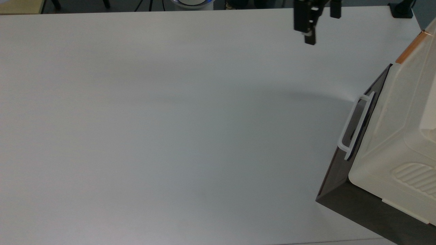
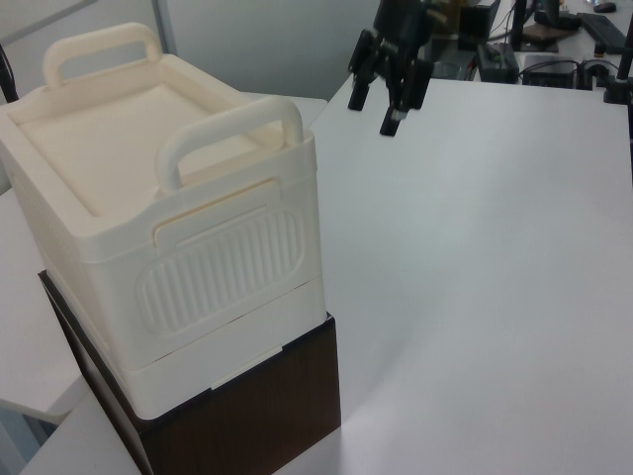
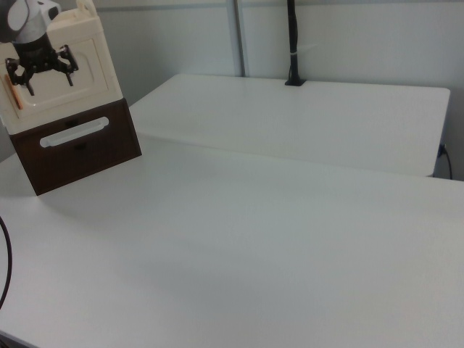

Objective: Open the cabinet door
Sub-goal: 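Move the gripper toward the cabinet door's edge by the orange knob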

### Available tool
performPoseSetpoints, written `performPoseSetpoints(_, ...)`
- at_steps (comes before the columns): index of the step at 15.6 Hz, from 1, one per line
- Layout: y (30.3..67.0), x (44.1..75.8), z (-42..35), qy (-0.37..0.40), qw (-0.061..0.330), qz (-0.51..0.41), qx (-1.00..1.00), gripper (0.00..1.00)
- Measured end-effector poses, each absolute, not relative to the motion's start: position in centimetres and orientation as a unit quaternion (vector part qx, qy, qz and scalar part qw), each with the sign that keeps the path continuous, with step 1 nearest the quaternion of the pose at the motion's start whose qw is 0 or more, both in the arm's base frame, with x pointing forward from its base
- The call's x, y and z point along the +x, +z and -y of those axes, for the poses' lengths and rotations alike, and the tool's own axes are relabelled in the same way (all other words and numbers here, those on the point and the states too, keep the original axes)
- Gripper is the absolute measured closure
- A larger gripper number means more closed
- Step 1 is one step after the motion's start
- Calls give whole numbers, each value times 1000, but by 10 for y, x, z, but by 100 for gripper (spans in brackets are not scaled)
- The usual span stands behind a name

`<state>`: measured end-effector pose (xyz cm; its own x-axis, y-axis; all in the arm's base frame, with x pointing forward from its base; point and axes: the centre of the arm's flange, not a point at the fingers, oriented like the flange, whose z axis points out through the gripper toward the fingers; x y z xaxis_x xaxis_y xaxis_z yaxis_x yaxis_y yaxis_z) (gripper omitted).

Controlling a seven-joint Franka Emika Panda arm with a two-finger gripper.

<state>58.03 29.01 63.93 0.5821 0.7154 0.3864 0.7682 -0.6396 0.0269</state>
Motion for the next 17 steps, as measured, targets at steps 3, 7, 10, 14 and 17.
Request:
performPoseSetpoints(3, 639, 569, -326, -203, 76, 440, -872, 0)
performPoseSetpoints(7, 643, 557, -360, -230, 84, 451, -858, 0)
performPoseSetpoints(10, 638, 548, -386, -243, 93, 450, -855, 0)
performPoseSetpoints(14, 618, 549, -413, -249, 96, 431, -862, 0)
performPoseSetpoints(17, 608, 559, -424, -257, 89, 418, -867, 0)
